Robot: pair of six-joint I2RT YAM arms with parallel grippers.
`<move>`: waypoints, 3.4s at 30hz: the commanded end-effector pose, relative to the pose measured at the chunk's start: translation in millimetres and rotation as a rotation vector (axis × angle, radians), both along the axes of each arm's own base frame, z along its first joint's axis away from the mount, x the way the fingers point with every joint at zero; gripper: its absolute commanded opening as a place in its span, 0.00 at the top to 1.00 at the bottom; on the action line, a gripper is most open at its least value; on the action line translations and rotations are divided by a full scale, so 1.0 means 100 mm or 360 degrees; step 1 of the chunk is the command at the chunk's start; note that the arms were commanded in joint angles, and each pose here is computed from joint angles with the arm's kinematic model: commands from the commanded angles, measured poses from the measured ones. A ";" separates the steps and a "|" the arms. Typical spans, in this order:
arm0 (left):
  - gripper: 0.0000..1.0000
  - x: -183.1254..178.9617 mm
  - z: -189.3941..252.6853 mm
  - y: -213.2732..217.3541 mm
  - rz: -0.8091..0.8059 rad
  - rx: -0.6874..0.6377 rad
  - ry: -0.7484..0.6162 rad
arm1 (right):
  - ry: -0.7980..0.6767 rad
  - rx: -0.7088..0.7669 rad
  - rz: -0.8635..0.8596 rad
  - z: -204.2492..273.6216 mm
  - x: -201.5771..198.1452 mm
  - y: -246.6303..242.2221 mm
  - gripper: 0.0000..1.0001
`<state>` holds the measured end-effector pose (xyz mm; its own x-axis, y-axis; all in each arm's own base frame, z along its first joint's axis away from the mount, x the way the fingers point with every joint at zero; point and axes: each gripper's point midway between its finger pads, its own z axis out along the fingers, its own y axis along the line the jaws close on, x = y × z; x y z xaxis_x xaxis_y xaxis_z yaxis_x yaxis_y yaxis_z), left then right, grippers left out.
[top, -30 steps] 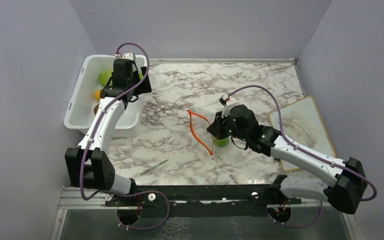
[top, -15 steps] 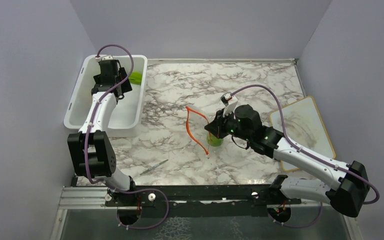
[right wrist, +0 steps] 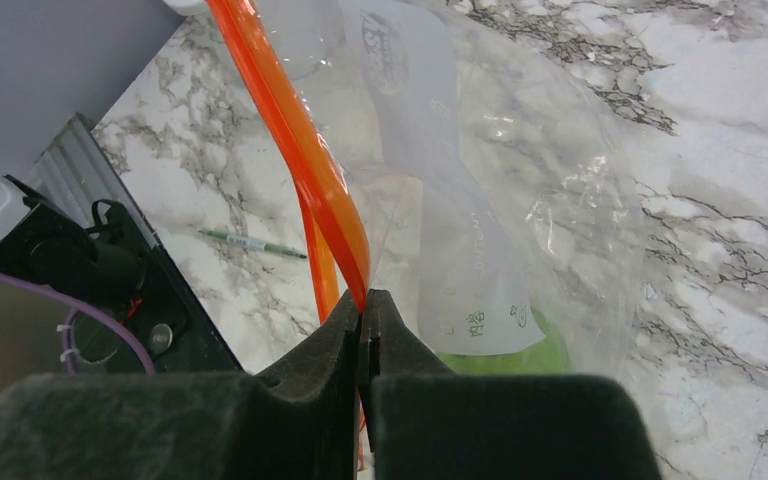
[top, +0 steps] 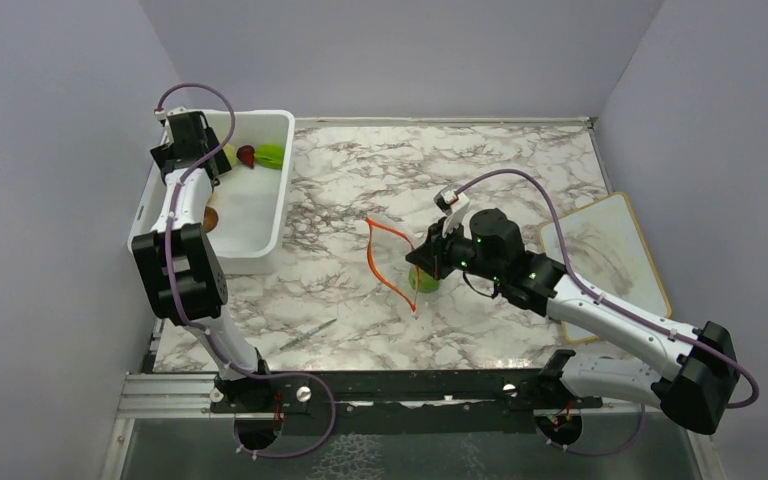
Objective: Place the food in the zip-top bag and seal the zipper
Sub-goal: Pick up the fake fruit from the bin, then place the fake fruit in the zipper food storage bag.
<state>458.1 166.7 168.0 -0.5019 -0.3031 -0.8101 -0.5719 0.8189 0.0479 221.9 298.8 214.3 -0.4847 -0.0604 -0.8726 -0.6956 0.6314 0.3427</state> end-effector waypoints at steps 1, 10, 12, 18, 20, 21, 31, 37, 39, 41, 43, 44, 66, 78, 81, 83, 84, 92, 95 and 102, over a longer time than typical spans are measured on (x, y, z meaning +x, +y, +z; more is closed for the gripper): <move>0.12 0.28 -0.05 0.11 -0.0017 0.0047 -0.0010 | -0.0026 0.0082 0.0093 0.18 -0.06 0.10 0.99; 0.12 0.37 -0.51 0.28 0.0104 0.0073 0.0132 | -0.0045 0.0048 0.0062 0.13 0.00 0.10 0.99; 0.12 0.39 -0.59 0.34 0.0136 0.0089 0.0158 | -0.0013 0.0065 0.0077 0.12 -0.02 0.13 0.99; 0.17 0.51 -0.78 0.37 0.0101 0.0064 0.0186 | 0.0015 0.0050 0.0109 0.03 -0.02 0.18 0.99; 0.18 0.52 -0.84 0.36 0.0093 0.0055 0.0200 | -0.0002 0.0034 0.0090 0.04 0.01 0.17 0.99; 0.19 0.52 -0.88 0.36 0.0093 0.0054 0.0210 | -0.0007 0.0032 0.0080 0.04 0.03 0.17 0.99; 0.18 0.56 -1.14 0.42 0.0075 0.0089 0.0320 | 0.0037 0.0060 0.0095 0.01 0.00 0.21 0.99; 0.31 0.63 -1.04 0.41 0.0040 0.0092 0.0291 | 0.0027 0.0090 0.0078 0.03 -0.01 0.19 0.99; 0.35 0.61 -1.02 0.38 0.0031 0.0070 0.0281 | 0.0035 0.0087 0.0077 0.01 -0.01 0.18 0.99; 0.38 0.58 -1.00 0.36 0.0036 0.0050 0.0268 | 0.0041 0.0088 0.0077 0.01 -0.01 0.19 0.99; 0.42 0.55 -0.96 0.32 0.0031 0.0026 0.0250 | 0.0047 0.0093 0.0077 0.00 -0.02 0.18 0.99; 0.44 0.54 -0.96 0.29 0.0024 0.0009 0.0244 | 0.0054 0.0095 0.0075 -0.01 -0.03 0.18 0.99; 0.55 -0.19 -0.42 -0.62 -0.0206 -0.0253 0.0157 | 0.0190 0.0143 -0.0101 0.04 -0.09 -0.02 0.99; 0.55 -0.60 0.56 -1.54 -0.0683 -0.0492 -0.0200 | 0.0213 0.0126 -0.0213 0.09 0.01 -0.05 0.99; 0.57 -0.75 0.82 -1.79 -0.0848 -0.0579 -0.0300 | 0.0231 0.0172 -0.0237 0.15 0.03 -0.03 0.99; 0.57 -0.85 0.98 -1.98 -0.0968 -0.0617 -0.0359 | 0.0230 0.0219 -0.0232 0.22 0.02 -0.01 0.99; 0.57 -0.91 1.07 -2.08 -0.1032 -0.0637 -0.0392 | 0.0223 0.0242 -0.0236 0.26 0.03 -0.01 0.99; 0.58 -1.49 1.51 -3.10 -0.1731 -0.0982 -0.0490 | 0.0150 0.0274 -0.0406 0.47 0.16 -0.15 0.99; 0.59 -1.70 1.54 -3.34 -0.1901 -0.1087 -0.0492 | 0.0130 0.0295 -0.0437 0.53 0.18 -0.18 0.99; 0.59 -2.06 1.57 -3.66 -0.2137 -0.1318 -0.0511 | 0.0176 0.0340 -0.0436 0.58 0.20 -0.11 0.99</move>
